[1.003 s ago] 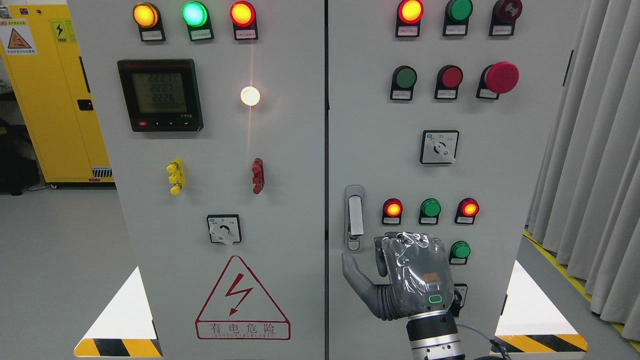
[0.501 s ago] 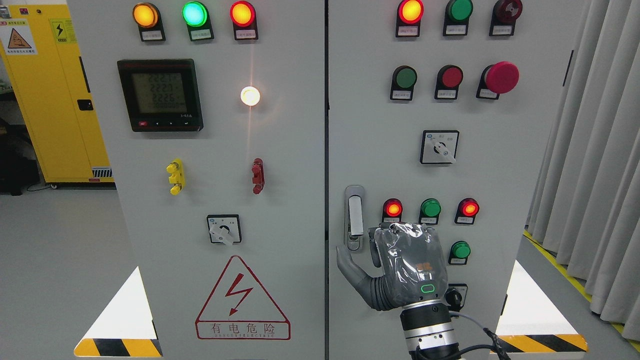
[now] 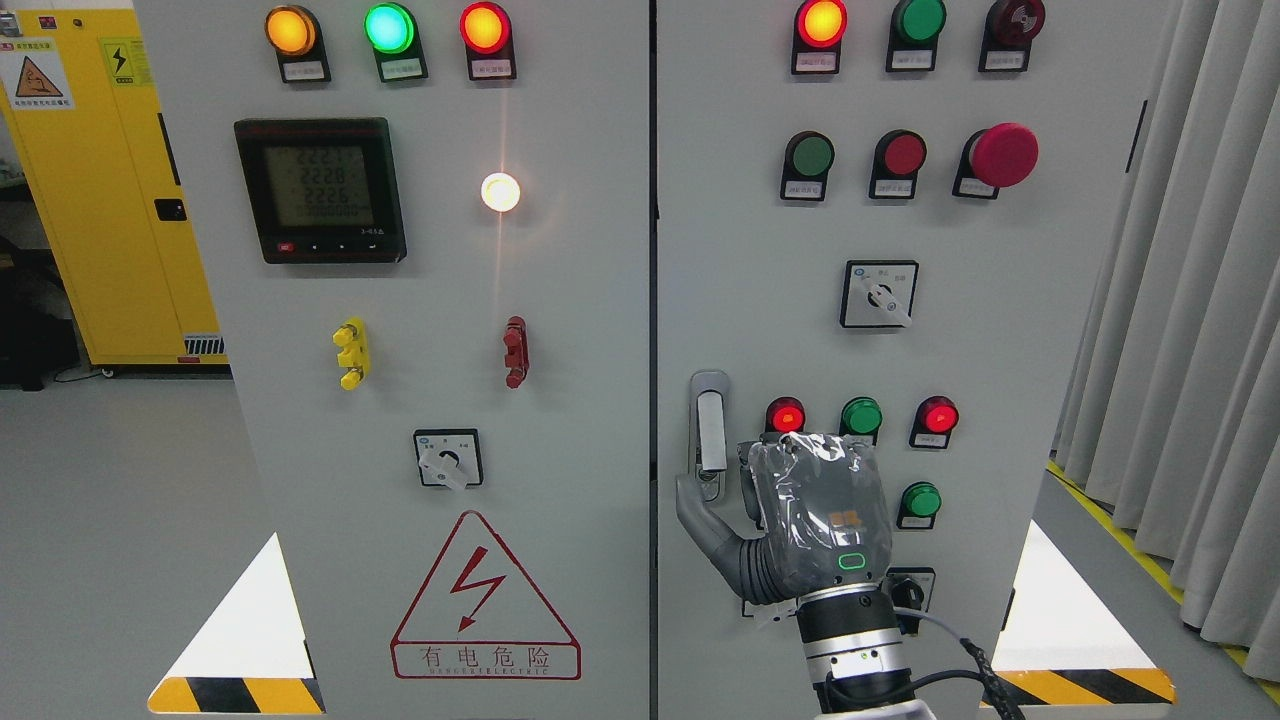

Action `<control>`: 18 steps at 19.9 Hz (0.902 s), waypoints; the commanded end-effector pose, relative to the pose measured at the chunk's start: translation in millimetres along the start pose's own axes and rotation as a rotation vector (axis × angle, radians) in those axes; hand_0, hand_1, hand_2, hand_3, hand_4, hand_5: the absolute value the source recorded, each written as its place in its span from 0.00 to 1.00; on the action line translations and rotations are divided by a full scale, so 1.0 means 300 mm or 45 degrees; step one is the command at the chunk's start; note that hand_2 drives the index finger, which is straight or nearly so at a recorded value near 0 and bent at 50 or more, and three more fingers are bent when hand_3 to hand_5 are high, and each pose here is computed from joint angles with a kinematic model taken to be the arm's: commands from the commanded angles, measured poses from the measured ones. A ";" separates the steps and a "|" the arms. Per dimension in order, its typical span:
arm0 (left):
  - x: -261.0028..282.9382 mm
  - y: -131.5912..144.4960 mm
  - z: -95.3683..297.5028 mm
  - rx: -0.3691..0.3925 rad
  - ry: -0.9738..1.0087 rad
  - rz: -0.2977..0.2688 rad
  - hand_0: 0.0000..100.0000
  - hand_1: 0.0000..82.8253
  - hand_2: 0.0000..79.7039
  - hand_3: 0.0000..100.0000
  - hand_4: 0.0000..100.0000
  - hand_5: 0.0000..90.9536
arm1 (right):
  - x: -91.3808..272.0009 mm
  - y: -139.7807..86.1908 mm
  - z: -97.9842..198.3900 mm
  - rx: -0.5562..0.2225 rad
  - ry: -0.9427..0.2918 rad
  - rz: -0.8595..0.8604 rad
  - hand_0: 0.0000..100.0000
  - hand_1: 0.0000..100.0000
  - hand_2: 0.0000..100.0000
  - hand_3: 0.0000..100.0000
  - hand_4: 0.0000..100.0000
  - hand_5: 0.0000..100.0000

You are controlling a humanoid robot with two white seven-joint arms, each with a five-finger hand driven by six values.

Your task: Release door handle

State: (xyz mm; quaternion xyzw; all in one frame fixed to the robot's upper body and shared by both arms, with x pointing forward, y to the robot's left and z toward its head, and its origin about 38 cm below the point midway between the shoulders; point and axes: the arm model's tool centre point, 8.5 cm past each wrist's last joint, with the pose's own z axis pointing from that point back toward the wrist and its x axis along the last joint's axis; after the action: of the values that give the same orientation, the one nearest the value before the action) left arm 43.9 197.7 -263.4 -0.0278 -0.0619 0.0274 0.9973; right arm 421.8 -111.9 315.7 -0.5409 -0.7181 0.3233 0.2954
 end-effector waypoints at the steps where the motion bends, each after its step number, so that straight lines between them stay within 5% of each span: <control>1: 0.002 0.000 0.000 0.001 -0.006 0.000 0.12 0.67 0.00 0.00 0.00 0.00 | -0.001 0.026 -0.006 0.024 0.006 0.007 0.37 0.22 0.98 1.00 1.00 1.00; 18: 0.002 0.000 0.000 0.001 -0.006 0.000 0.12 0.67 0.00 0.00 0.00 0.00 | -0.003 0.026 -0.025 0.021 0.017 0.008 0.45 0.25 0.98 1.00 1.00 1.00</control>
State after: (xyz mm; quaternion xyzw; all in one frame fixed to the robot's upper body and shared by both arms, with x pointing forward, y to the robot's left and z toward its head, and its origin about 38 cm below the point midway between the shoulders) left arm 44.4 197.7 -263.4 -0.0277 -0.0643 0.0274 0.9972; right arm 429.1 -111.2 316.2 -0.5438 -0.7138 0.3224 0.3014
